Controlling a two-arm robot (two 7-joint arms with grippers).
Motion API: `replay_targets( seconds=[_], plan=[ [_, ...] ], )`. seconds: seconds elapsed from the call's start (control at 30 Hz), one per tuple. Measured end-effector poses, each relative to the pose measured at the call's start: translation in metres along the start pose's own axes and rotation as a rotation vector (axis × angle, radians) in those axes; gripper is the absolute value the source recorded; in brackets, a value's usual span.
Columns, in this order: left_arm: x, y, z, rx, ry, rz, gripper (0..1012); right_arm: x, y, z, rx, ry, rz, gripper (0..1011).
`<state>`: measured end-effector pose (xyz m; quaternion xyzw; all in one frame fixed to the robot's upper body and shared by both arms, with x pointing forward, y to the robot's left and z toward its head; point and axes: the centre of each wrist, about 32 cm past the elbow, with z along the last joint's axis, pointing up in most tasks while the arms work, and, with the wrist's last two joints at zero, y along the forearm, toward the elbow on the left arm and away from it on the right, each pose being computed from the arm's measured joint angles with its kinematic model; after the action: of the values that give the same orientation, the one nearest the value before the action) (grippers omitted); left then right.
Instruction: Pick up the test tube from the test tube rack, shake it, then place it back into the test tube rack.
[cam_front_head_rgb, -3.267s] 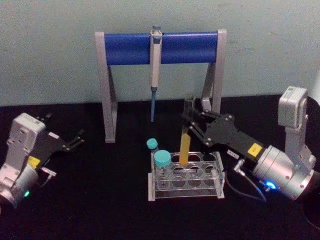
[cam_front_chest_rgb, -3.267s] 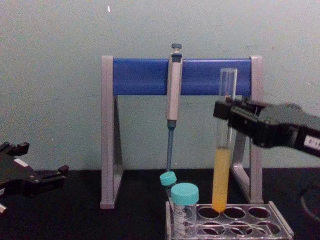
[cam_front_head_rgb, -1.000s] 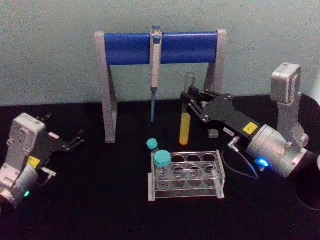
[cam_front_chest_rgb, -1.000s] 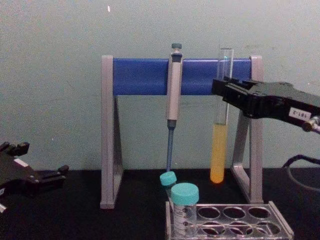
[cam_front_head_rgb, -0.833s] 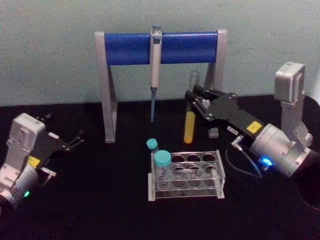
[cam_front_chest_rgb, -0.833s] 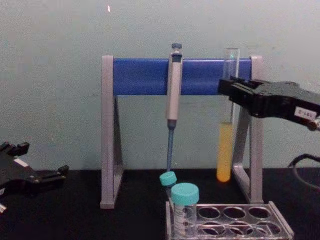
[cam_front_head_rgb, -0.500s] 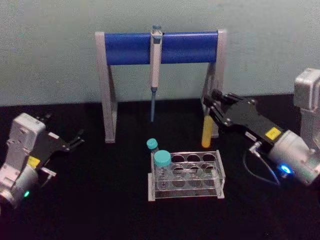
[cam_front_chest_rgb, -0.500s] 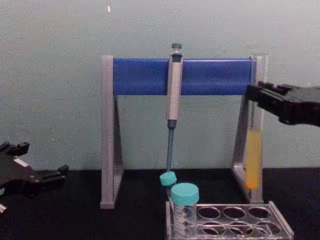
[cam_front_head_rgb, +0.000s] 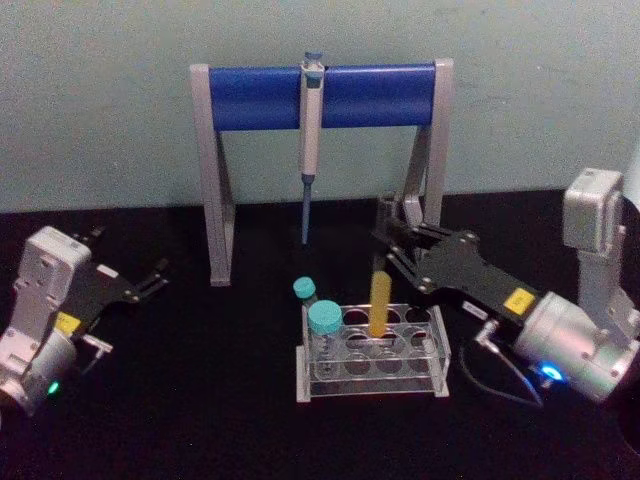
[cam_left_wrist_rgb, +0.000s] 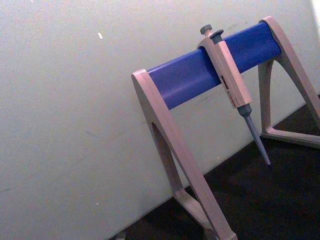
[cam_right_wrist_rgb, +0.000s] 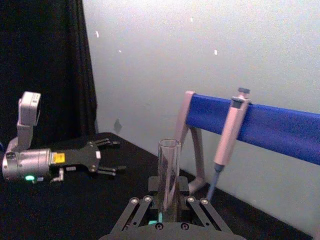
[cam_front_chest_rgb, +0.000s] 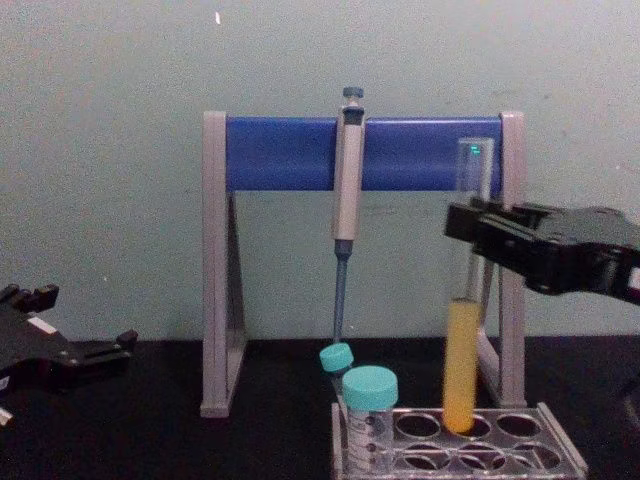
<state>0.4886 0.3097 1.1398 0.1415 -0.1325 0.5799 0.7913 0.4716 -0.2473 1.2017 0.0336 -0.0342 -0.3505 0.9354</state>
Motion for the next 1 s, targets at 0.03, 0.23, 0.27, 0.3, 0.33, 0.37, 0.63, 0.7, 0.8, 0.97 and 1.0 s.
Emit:
replay_targets(
  seconds=[0.03, 0.23, 0.27, 0.3, 0.33, 0.37, 0.63, 0.7, 0.8, 0.97, 1.0],
  plan=[
    [0.0, 0.0, 0.0, 0.0, 0.0, 0.0, 1001, 0.0, 0.003, 0.0, 0.002, 0.002, 0.005, 229],
    [0.0, 0.0, 0.0, 0.0, 0.0, 0.0, 1001, 0.005, 0.023, -0.002, 0.025, 0.002, 0.004, 229],
    [0.0, 0.0, 0.0, 0.0, 0.0, 0.0, 1001, 0.007, 0.027, -0.002, 0.031, -0.002, -0.006, 228],
    [0.0, 0.0, 0.0, 0.0, 0.0, 0.0, 1001, 0.008, 0.029, -0.002, 0.033, -0.004, -0.012, 229],
    [0.0, 0.0, 0.0, 0.0, 0.0, 0.0, 1001, 0.009, 0.03, -0.002, 0.034, -0.005, -0.018, 228],
    [0.0, 0.0, 0.0, 0.0, 0.0, 0.0, 1001, 0.01, 0.031, -0.002, 0.036, -0.007, -0.023, 229],
    [0.0, 0.0, 0.0, 0.0, 0.0, 0.0, 1001, 0.016, 0.032, 0.0, 0.04, -0.02, -0.058, 229],
    [0.0, 0.0, 0.0, 0.0, 0.0, 0.0, 1001, 0.017, 0.032, 0.001, 0.04, -0.022, -0.064, 229],
    [0.0, 0.0, 0.0, 0.0, 0.0, 0.0, 1001, 0.018, 0.029, 0.001, 0.038, -0.026, -0.074, 229],
    [0.0, 0.0, 0.0, 0.0, 0.0, 0.0, 1001, 0.022, 0.021, 0.003, 0.033, -0.038, -0.1, 229],
    [0.0, 0.0, 0.0, 0.0, 0.0, 0.0, 1001, 0.022, 0.018, 0.003, 0.032, -0.04, -0.105, 229]
  ],
)
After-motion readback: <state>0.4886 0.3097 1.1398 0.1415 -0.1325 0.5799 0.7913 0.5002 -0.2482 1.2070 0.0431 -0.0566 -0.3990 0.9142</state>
